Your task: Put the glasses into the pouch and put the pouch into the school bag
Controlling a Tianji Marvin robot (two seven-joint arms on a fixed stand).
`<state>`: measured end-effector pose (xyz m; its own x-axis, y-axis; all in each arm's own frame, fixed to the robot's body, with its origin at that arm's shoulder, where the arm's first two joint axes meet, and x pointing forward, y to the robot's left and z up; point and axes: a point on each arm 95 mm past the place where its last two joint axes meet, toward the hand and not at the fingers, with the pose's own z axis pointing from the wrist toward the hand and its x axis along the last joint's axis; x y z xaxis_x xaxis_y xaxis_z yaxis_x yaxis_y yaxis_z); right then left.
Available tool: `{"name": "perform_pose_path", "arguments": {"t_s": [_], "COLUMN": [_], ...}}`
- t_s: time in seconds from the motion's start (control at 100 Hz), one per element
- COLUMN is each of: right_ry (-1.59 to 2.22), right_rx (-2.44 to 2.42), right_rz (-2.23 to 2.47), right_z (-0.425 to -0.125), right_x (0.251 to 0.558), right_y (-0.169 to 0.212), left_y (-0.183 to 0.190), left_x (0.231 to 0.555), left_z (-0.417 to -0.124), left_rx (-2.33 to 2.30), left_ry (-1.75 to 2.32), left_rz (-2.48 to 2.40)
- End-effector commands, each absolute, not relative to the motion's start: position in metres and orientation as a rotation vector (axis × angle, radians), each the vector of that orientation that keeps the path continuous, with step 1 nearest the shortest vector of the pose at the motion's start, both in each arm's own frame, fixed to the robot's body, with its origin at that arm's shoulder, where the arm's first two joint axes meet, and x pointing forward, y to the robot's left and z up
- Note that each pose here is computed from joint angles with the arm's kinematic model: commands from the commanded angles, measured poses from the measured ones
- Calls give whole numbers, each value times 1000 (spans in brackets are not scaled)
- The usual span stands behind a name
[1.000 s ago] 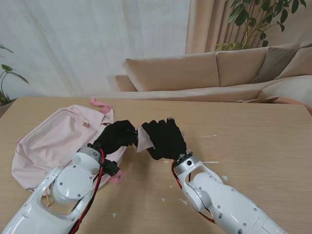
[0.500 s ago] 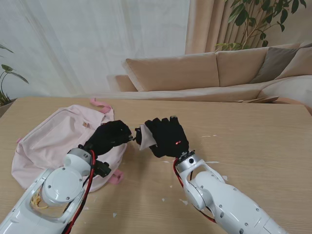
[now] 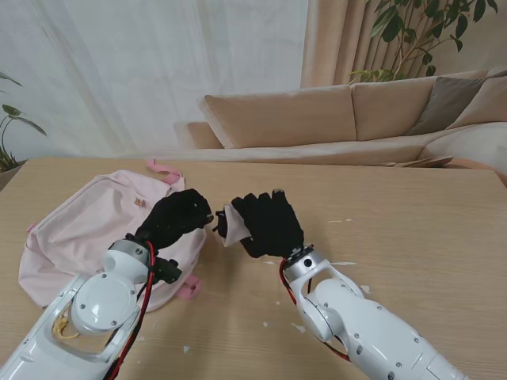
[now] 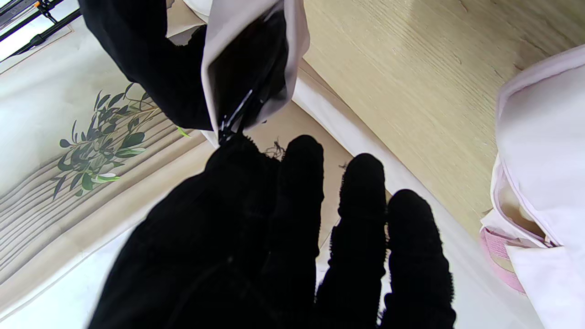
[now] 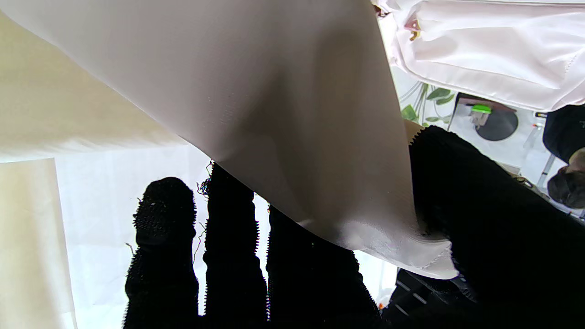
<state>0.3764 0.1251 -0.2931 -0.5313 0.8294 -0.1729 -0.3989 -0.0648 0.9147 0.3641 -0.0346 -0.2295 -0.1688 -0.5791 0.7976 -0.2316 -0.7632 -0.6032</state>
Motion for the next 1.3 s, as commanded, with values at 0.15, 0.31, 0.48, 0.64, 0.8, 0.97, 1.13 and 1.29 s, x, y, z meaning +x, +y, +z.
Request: {"name": "perform_pose_path", "arguments": {"t_s": [0.15,0.31,0.48,0.64,0.8,0.97,1.13,1.29], "right_ry": [1321,1320,1314,1308,1300,1298,1300,1300], "right_rx": [504,495,487,485,487,491,510,515], "right_rz": [1743,1748,1756,1767,1776,1769,1749,1740], "right_z": [-294,-294,-294,-293,-292,-291,-291,-292], "right_x": [375,374,373,372,373,373,376,377], "right_y": [129,130,132,134,135,135,130,129], "left_y": [-42,-46,-50,-54,-59,-59,-49,-40], "left_x": [364,366,368,369,369,368,365,362], "left_z": [-228,-229,-230,-231,-232,-233,-230,-228], "left_rx": [-1850,-1850,-1839,-1846,-1854,-1871,-1851,-1822], "left_ry": [936,948,965,977,991,993,1007,1027], "left_rz": [-2035,-2012,-1989,-1982,-1981,-1989,-1985,-1973]}}
